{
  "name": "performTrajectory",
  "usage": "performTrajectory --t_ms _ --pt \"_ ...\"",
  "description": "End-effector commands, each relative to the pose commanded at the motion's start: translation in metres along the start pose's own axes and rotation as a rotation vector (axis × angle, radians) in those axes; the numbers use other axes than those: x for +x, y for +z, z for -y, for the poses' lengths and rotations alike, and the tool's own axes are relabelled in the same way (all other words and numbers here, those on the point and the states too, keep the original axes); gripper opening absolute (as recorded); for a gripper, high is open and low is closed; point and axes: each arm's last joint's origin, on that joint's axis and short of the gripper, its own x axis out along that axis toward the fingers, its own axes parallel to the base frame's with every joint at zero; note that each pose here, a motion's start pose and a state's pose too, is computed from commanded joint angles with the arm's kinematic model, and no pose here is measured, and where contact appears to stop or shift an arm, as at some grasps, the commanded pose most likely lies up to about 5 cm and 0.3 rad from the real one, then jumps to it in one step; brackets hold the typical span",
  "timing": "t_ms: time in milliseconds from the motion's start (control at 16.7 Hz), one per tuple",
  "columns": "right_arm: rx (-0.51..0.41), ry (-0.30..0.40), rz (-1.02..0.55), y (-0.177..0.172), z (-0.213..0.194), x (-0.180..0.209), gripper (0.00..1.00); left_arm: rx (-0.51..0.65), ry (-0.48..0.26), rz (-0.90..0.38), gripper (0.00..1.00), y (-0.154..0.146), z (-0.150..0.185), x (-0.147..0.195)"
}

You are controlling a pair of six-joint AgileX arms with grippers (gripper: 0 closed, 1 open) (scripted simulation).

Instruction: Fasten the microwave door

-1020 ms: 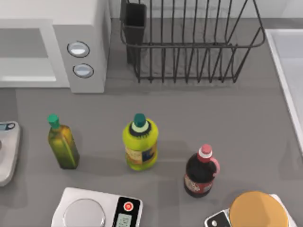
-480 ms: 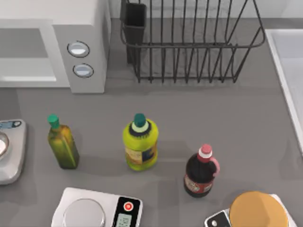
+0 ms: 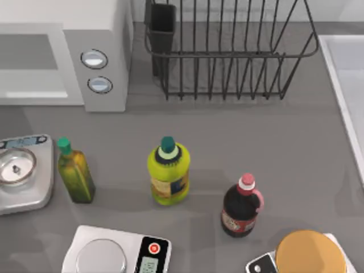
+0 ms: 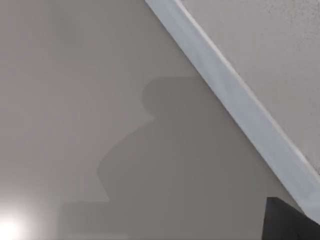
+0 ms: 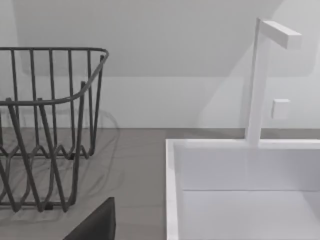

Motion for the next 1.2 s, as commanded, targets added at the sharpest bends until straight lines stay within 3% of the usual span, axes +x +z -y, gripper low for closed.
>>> performTrajectory --t_ms 180,420,480,660,1200 --pt "0.0 0.0 0.0 0.0 0.0 0.0 1.0 -0.017 -0.009 -0.016 0.0 -0.007 0.022 0.001" --pt "0.0 0.0 0.0 0.0 0.0 0.0 1.0 -0.021 -0.011 -0.02 0.0 -0.009 0.025 0.001" --pt "0.0 0.0 0.0 0.0 0.0 0.0 1.0 -0.005 0.034 -0.005 0.0 0.0 0.018 -0.001" --pt "0.0 0.0 0.0 0.0 0.0 0.0 1.0 -0.008 0.036 -0.011 0.0 0.001 0.025 0.0" --pt "0.0 0.0 0.0 0.0 0.0 0.0 1.0 0.002 0.028 -0.013 0.0 0.003 0.109 0.0"
